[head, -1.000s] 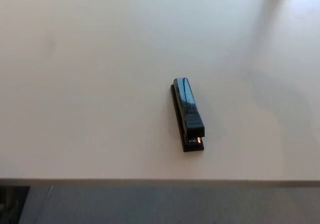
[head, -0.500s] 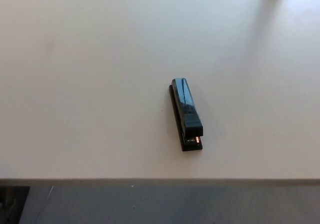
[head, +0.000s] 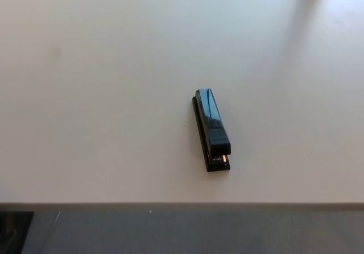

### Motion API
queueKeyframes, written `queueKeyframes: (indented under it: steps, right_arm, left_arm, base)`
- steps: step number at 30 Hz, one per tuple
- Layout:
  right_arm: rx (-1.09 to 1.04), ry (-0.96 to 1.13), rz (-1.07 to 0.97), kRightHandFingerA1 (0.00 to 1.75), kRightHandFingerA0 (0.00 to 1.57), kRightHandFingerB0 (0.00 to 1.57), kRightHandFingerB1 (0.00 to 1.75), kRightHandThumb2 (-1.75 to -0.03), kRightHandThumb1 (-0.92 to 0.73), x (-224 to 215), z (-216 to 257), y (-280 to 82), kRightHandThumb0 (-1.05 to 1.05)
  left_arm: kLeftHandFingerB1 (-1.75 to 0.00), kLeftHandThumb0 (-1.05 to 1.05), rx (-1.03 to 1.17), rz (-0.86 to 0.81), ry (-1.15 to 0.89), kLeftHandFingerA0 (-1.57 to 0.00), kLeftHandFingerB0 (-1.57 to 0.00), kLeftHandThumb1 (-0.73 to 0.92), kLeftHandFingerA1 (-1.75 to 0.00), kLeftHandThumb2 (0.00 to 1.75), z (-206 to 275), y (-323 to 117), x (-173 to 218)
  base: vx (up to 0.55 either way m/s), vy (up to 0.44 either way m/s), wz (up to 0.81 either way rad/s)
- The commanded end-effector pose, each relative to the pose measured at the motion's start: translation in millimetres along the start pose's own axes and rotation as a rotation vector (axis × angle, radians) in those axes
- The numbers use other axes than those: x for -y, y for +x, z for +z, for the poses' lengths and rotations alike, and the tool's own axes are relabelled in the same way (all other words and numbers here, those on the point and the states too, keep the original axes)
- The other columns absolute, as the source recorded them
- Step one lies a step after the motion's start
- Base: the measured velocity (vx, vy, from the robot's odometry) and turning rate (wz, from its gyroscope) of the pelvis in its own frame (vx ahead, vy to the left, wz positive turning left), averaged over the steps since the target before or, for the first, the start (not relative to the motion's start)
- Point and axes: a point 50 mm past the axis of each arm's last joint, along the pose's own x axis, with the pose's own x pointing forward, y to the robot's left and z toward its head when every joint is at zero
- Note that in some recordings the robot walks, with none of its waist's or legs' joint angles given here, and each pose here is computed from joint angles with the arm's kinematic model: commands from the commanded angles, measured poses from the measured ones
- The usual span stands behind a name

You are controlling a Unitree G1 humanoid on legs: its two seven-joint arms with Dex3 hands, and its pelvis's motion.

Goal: The robot uses its right hand to press on the stapler that is in the middle of the desk

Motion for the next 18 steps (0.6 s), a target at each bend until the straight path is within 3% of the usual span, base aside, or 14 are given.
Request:
queueKeyframes:
  steps: [1,4,5,7,8,10,11,12,13,14,15,16,18]
  right_arm:
    - [-0.234,-0.278,0.114,0.72,1.03,0.65,0.51,-0.63,-0.76,-31.0,-39.3,-1.2,-0.24]
    - [-0.298,-0.289,0.202,0.84,1.01,0.62,0.56,-0.63,-0.8,-49.4,-43.8,-0.2,-0.26]
    - [-0.292,-0.344,0.227,0.81,1.02,0.52,0.5,-0.62,-0.77,-61.7,-42.5,1.3,-0.26]
    - [-0.27,-0.421,0.285,0.88,1.01,0.56,0.56,-0.61,-0.76,-80.2,-39.1,3.1,-0.26]
    - [-0.254,-0.453,0.317,0.78,1.01,0.48,0.47,-0.61,-0.75,-91.4,-37.4,3.6,-0.24]
    - [-0.231,-0.481,0.357,0.76,0.98,0.48,0.51,-0.62,-0.75,-106.6,-35.4,3.7,-0.27]
    - [-0.22,-0.497,0.361,0.78,0.96,0.59,0.57,-0.61,-0.72,-109.1,-34.6,3.8,-0.26]
    - [-0.195,-0.522,0.375,0.75,1.0,0.7,0.75,-0.61,-0.7,-117.5,-32.4,3.9,-0.26]
    - [-0.166,-0.54,0.404,0.7,1.05,0.74,0.64,-0.6,-0.69,-130.4,-28.8,3.7,-0.3]
    - [-0.154,-0.555,0.416,0.69,0.99,0.72,0.55,-0.61,-0.7,-135.5,-27.4,3.4,-0.3]
    - [-0.138,-0.552,0.437,0.67,0.9,0.58,0.47,-0.62,-0.75,-142.8,-26.2,2.6,-0.28]
    - [-0.138,-0.499,0.46,0.63,0.85,0.49,0.42,-0.62,-0.75,-149.1,-25.9,1.7,-0.31]
    - [-0.143,-0.463,0.461,0.63,0.85,0.49,0.42,-0.62,-0.75,-150.4,-26.1,1.5,-0.31]
  left_arm:
    - [-0.25,-0.46,-0.059,0.023,0.005,-0.02,-0.02,0.92,-0.29,0.93,-9.6,-8.0,-14.5]
    - [-0.24,-0.46,-0.065,0.026,-0.001,-0.02,-0.02,0.92,-0.26,0.94,-9.8,-7.9,-14.9]
    - [-0.24,-0.45,-0.061,0.022,-0.001,-0.02,-0.02,0.92,-0.26,0.94,-10.7,-8.6,-14.6]
    - [-0.26,-0.45,-0.064,0.028,-0.005,0.0,0.0,0.91,-0.29,0.97,-10.4,-8.3,-15.0]
    - [-0.24,-0.46,-0.064,0.029,-0.001,-0.01,-0.01,0.92,-0.26,0.94,-10.4,-8.4,-15.1]
    - [-0.24,-0.46,-0.062,0.02,-0.001,-0.01,-0.01,0.92,-0.25,0.95,-10.3,-8.5,-14.6]
    - [-0.24,-0.46,-0.061,0.018,0.0,-0.01,-0.01,0.92,-0.25,0.96,-10.6,-8.6,-14.0]
    - [-0.23,-0.46,-0.058,0.016,0.0,-0.01,-0.01,0.92,-0.24,0.96,-10.0,-8.4,-14.1]
    - [-0.23,-0.45,-0.063,0.017,-0.005,-0.01,-0.01,0.92,-0.24,0.96,-9.5,-7.8,-14.6]
    - [-0.24,-0.45,-0.063,0.019,-0.006,-0.01,-0.01,0.92,-0.23,0.96,-9.2,-7.7,-14.8]
    - [-0.24,-0.46,-0.059,0.022,-0.004,-0.02,-0.01,0.92,-0.25,0.95,-8.5,-7.5,-14.9]
    - [-0.24,-0.46,-0.059,0.021,-0.002,-0.02,-0.01,0.92,-0.27,0.95,-8.3,-7.4,-14.9]
    - [-0.24,-0.46,-0.058,0.017,0.001,-0.02,-0.01,0.92,-0.27,0.95,-7.5,-6.7,-13.9]
  base:
    - [0.0,0.0,0.0]
    - [0.0,0.0,0.0]
    - [0.0,0.0,0.0]
    - [0.0,0.0,0.0]
    - [0.0,0.0,0.0]
    - [0.0,0.0,0.0]
    - [0.0,0.0,0.0]
    - [0.0,0.0,0.0]
    - [0.0,0.0,0.0]
    - [0.0,0.0,0.0]
    - [0.0,0.0,0.0]
    - [0.0,0.0,0.0]
    - [0.0,0.0,0.0]
